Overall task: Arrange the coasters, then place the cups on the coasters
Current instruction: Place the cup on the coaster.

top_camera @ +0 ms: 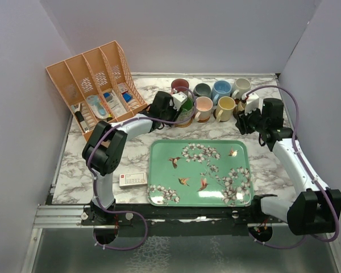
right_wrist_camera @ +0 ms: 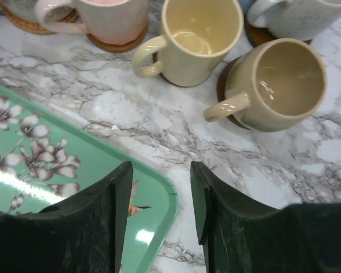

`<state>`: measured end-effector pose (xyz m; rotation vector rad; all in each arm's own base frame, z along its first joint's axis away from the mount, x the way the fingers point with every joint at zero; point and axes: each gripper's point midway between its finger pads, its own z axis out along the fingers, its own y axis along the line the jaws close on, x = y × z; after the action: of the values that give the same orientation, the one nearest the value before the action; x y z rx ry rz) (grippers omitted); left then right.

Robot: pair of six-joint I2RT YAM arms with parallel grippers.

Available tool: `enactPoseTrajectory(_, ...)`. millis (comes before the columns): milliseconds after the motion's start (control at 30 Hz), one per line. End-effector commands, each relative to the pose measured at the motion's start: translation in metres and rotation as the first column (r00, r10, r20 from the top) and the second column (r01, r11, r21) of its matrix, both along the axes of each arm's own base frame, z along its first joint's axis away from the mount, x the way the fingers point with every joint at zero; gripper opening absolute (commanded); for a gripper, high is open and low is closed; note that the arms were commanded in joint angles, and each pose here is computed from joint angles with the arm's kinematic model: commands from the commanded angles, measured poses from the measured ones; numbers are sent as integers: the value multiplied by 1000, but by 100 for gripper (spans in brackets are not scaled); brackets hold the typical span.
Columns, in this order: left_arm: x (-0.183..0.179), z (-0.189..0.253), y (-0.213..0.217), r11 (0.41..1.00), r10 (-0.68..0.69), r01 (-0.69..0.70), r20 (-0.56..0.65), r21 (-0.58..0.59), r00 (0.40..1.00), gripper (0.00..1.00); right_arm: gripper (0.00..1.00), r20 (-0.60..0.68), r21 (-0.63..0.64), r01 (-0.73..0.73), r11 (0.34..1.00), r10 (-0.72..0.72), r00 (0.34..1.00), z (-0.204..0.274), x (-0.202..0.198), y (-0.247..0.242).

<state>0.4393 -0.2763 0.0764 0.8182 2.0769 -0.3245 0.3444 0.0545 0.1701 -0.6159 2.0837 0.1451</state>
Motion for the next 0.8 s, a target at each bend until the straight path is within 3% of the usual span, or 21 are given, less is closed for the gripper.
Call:
enactPoseTrajectory(0, 12, 58, -13, 996, -9, 21, 130, -88, 991, 44, 48, 151, -36, 168, 985, -161, 975, 41, 20, -30)
enactPoseTrajectory(200, 8, 72, -12, 995, -26, 39, 146, -89, 989, 55, 56, 226, -115, 241, 964, -211, 951, 62, 39, -50)
enactPoseTrajectory(400, -3, 95, -9, 994, -78, 90, 178, -63, 981, 65, 58, 251, -171, 371, 913, -324, 912, 69, 71, -75)
enactPoseTrajectory(600, -22, 119, 0, 990, -129, 140, 212, -36, 969, 78, 58, 174, -189, 393, 900, -363, 915, 49, 94, -77)
enactPoseTrajectory(767, -40, 129, 6, 984, -159, 172, 221, -40, 962, 83, 58, 117, -241, 392, 888, -375, 920, 23, 104, -86)
